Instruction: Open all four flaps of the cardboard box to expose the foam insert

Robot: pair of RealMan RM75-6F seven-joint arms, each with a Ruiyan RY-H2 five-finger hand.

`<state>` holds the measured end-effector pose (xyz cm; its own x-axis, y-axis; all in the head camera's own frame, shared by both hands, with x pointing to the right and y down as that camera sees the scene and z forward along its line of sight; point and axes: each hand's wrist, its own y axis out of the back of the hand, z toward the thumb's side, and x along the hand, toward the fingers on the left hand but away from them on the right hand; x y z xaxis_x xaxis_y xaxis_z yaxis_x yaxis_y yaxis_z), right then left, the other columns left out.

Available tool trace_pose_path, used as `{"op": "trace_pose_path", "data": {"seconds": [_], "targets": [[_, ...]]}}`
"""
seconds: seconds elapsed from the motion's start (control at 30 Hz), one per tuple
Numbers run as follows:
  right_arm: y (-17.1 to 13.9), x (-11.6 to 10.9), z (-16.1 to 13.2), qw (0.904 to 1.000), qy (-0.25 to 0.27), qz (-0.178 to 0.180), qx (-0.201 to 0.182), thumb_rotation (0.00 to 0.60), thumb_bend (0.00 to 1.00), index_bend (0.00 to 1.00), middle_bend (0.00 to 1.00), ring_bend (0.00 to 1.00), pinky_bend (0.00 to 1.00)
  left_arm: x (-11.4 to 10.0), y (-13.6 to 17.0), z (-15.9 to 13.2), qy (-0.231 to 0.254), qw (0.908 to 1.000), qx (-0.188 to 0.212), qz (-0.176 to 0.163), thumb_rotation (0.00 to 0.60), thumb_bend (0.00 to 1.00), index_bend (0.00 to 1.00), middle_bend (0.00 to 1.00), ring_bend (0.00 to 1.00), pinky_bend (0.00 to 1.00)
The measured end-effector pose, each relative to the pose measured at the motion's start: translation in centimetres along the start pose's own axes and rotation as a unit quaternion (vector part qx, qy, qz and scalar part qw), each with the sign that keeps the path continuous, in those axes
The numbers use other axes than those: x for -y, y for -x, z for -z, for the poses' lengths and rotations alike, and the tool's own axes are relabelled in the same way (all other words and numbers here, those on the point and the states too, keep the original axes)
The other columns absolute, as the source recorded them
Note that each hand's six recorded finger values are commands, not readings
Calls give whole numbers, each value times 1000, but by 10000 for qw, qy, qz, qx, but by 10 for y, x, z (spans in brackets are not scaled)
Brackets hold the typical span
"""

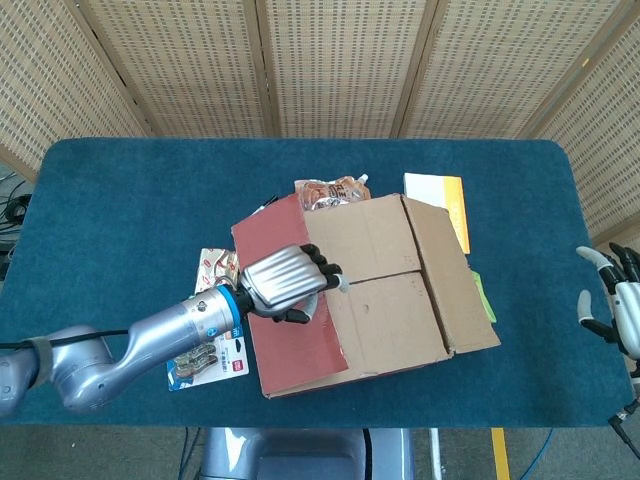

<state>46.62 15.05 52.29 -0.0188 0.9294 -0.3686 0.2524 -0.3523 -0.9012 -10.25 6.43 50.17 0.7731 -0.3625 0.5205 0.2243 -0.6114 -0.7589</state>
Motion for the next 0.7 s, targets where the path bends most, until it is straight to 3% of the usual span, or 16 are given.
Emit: {"op": "trace_pose_path", "data": {"seconds": [0.37,0.7], "targets": [[7,-2,-7,10000,-3,41,-60,600,672,144,215,0,0,-8,53,12,-200,9995,-163,-190,280,1000,261,280,308,226],[17,-3,-18,9999,-25,48,-155,600,672,140,215,0,0,1,97,12,-540,9982,-170,-177,279,1000,261,280,308,229]]}}
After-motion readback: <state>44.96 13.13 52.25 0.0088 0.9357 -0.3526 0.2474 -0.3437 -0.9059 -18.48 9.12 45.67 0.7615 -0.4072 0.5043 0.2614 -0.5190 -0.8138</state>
